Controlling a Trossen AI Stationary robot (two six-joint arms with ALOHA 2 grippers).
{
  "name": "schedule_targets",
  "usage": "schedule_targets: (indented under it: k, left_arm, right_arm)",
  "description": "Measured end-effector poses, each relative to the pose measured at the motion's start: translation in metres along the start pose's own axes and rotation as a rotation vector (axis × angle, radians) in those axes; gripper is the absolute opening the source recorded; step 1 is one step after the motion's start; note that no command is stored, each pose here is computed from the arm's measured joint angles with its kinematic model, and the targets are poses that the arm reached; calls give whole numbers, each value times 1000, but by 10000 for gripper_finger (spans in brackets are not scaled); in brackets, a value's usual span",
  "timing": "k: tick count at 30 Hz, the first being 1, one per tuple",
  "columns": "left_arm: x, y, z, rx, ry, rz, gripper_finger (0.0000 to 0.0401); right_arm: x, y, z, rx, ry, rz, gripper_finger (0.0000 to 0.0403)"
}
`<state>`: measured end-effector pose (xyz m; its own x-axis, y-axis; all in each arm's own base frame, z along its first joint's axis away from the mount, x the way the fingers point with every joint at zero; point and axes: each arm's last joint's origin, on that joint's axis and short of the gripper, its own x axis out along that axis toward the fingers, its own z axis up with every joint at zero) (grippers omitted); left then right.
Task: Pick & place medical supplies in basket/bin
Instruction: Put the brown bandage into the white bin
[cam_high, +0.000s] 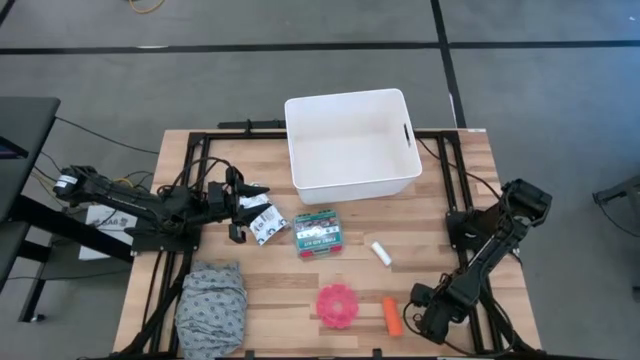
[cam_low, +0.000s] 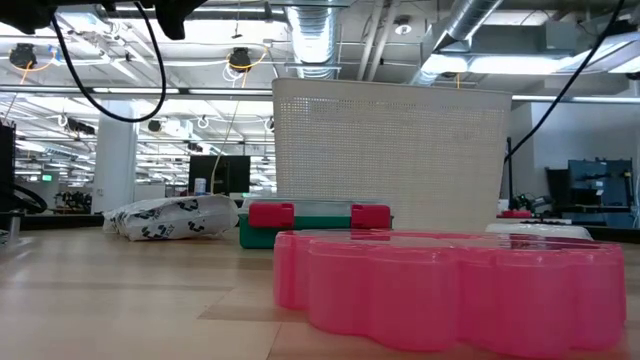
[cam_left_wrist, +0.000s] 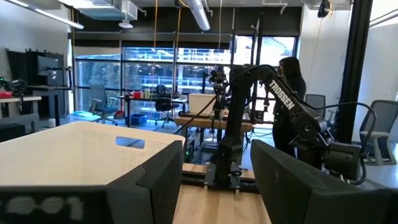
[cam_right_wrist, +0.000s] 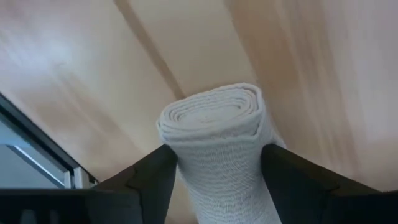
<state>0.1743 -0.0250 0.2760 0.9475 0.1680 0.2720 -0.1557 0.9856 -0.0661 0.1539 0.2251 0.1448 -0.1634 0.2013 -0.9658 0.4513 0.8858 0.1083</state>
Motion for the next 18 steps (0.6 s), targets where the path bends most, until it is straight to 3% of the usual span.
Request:
schedule_targets:
  k: [3,7,11,18]
  left_arm:
    - [0,0,0,0,0,0,178]
    - [0,0,0,0,0,0,178]
    - [0,0,0,1,0,0,178]
    - [0,0,0,1,-1,0,178]
  right_arm:
    - [2,-2,0,59,4,-8,202]
    - [1,-1,4,98,5,19,145]
    - [-5,7,15,83,-45,127,83]
    - [-30,17,34,75,-338,97,77]
